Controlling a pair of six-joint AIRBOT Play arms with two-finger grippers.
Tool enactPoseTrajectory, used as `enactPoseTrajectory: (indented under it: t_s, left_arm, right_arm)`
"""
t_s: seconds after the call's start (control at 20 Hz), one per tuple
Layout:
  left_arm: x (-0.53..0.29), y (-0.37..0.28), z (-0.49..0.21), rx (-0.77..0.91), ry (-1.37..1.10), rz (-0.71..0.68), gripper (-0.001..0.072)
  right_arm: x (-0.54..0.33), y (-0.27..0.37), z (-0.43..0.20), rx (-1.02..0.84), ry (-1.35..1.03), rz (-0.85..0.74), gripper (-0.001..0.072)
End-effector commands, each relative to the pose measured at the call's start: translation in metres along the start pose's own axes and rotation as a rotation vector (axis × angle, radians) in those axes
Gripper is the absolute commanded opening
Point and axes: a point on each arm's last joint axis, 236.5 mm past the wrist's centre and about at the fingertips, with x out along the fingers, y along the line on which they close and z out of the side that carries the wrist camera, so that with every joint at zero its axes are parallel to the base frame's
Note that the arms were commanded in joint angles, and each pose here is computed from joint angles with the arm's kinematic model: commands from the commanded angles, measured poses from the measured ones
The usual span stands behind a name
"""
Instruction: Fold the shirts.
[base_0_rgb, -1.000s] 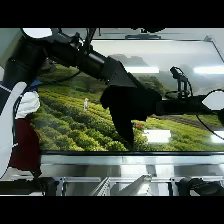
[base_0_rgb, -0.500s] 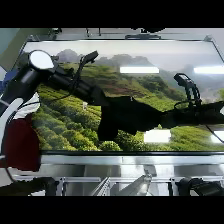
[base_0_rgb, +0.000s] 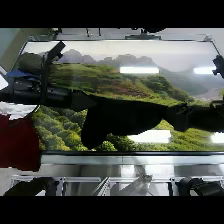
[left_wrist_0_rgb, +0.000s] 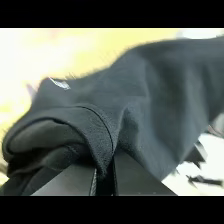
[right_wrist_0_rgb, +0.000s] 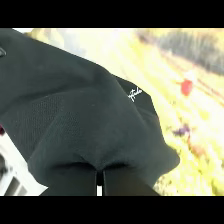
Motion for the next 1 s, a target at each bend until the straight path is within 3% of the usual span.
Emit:
enactPoseTrajectory:
  t_s: [0.0,0.05,0.1,0.15,0.2,0.25,0.3,0.55,0.7,0.95]
  left_arm:
    - [0.013,0.036,0.015,-0.013,-0.048,0.092,0.0024]
    - [0.03,0.053,0.009,-0.042,-0.001,0.094,0.0025]
    - [0.047,0.069,0.003,-0.065,0.041,0.098,0.0136]
    - [0.06,0.086,-0.001,-0.094,0.067,0.107,0.0403]
    - [0.069,0.104,-0.004,-0.129,0.086,0.121,0.0682]
    - [0.072,0.12,-0.006,-0.144,0.111,0.143,0.0717]
    - [0.069,0.138,-0.009,-0.146,0.149,0.176,0.0717]
    - [0.044,0.185,-0.042,-0.276,0.277,0.232,0.0715]
    - [0.063,0.193,-0.107,-0.392,0.381,0.214,0.0714]
    - [0.098,0.195,-0.174,-0.421,0.449,0.242,0.0711]
  right_arm:
    - [0.046,-0.037,0.004,0.107,0.056,-0.021,0.0022]
    - [0.069,-0.056,-0.008,0.161,0.125,-0.035,0.0022]
    - [0.088,-0.073,-0.02,0.209,0.183,-0.048,0.0023]
    - [0.106,-0.089,-0.034,0.256,0.245,-0.06,0.0064]
    - [0.119,-0.101,-0.047,0.292,0.293,-0.07,0.0262]
    - [0.127,-0.11,-0.056,0.319,0.325,-0.078,0.0449]
    - [0.132,-0.118,-0.062,0.34,0.345,-0.085,0.0524]
    - [0.129,-0.132,-0.062,0.334,0.346,-0.092,0.0524]
    - [0.141,-0.099,-0.089,0.284,0.457,-0.034,0.0524]
    - [0.182,-0.064,-0.143,0.234,0.613,0.001,0.0523]
